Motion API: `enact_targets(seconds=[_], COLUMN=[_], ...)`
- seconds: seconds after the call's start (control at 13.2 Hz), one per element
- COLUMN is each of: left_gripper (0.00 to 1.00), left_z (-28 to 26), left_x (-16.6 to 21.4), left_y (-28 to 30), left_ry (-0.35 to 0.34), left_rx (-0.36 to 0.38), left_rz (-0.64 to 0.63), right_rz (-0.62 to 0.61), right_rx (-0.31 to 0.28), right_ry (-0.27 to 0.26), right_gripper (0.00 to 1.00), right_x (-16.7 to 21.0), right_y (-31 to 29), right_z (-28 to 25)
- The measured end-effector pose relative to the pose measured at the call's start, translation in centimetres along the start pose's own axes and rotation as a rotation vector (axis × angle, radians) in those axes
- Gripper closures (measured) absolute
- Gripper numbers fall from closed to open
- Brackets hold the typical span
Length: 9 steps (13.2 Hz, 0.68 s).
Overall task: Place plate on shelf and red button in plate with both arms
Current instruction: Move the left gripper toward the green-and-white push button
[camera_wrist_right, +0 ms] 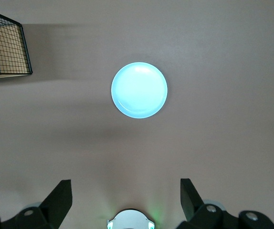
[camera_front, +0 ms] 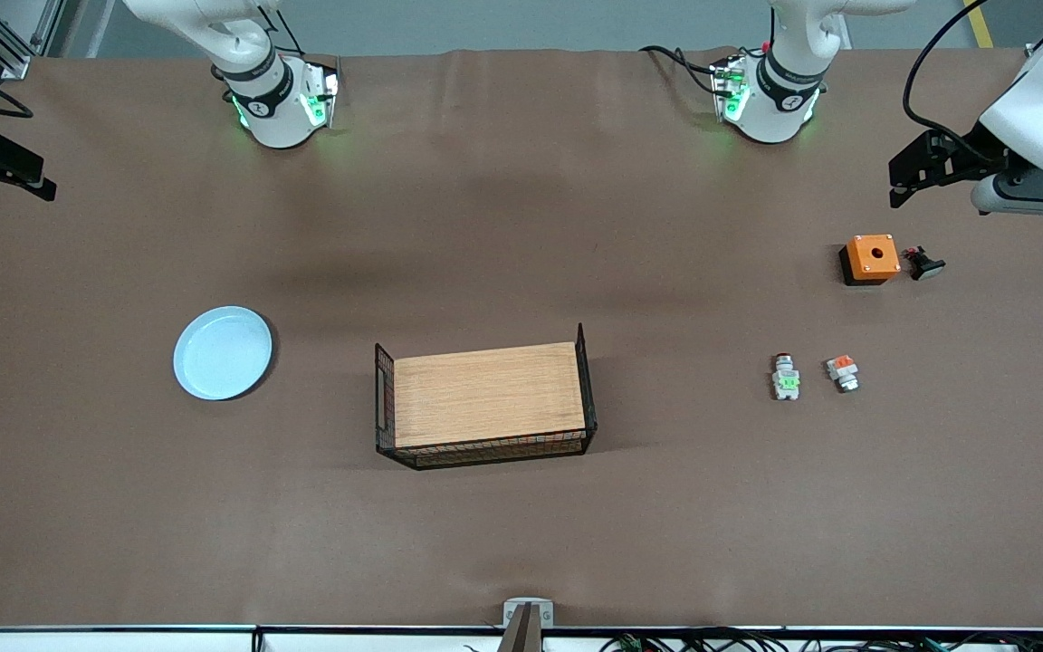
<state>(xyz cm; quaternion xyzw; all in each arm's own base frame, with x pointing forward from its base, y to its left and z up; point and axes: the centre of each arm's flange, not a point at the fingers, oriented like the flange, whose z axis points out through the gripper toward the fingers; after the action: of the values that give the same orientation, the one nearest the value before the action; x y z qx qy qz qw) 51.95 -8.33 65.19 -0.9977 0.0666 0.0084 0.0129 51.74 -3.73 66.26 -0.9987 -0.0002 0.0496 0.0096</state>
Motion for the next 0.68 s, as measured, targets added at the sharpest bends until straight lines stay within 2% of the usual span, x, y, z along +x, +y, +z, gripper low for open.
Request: enact_targets(seconds=[0.38,0.53,0.68], left_gripper=[0.0,0.0,0.0], left_z=[0.5,2.5,6.4], left_x=[0.2,1.2,3.9], left_y=[0.4,0.9,1.0], left_ry=[-0.01,-0.042,-0.055], left_rx=[0.001,0.0,-0.005], left_rz=[0.008,0.017,0.019], right_rz=[0.0,0.0,0.0], right_rx=[0.0,0.0,-0.001], right_ry=[0.0,-0.001,-0.007], right_gripper=[0.0,0.0,0.0], right_x=[0.0,0.0,0.3], right_y=[0.0,0.0,0.0], right_z=[0.0,0.0,0.3])
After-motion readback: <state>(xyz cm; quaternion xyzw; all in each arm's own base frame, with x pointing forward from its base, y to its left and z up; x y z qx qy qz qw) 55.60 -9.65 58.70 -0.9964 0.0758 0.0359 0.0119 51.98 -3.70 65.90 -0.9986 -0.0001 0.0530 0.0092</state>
